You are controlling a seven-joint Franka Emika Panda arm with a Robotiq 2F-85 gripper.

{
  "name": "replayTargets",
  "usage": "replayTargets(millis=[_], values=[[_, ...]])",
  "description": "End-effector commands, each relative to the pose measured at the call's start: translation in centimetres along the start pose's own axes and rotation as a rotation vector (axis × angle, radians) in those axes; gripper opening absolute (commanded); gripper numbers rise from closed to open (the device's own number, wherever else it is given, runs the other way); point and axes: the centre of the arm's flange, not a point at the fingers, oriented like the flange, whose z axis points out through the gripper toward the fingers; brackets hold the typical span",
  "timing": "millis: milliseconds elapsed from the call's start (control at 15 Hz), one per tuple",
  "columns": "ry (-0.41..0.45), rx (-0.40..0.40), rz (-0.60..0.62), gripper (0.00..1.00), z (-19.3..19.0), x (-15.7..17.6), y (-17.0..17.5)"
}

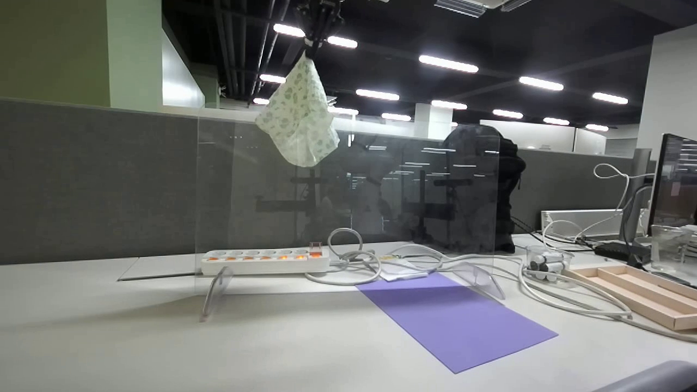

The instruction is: Hang the cloth on the transparent screen

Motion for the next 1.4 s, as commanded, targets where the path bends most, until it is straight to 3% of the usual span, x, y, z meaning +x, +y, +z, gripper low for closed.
replayTargets(millis=[0,333,867,1333], values=[[-0.008,0.030,-0.013,0.01,-0.1,-0.2,-0.5],[0.001,0.078,-0.042,0.00,-0.1,-0.5,-1.6],[0.081,0.251,-0.124,0.00,-4.1,0.9,-4.1],[0.078,0.219,-0.106,0.00,-7.0,0.0,-1.8]])
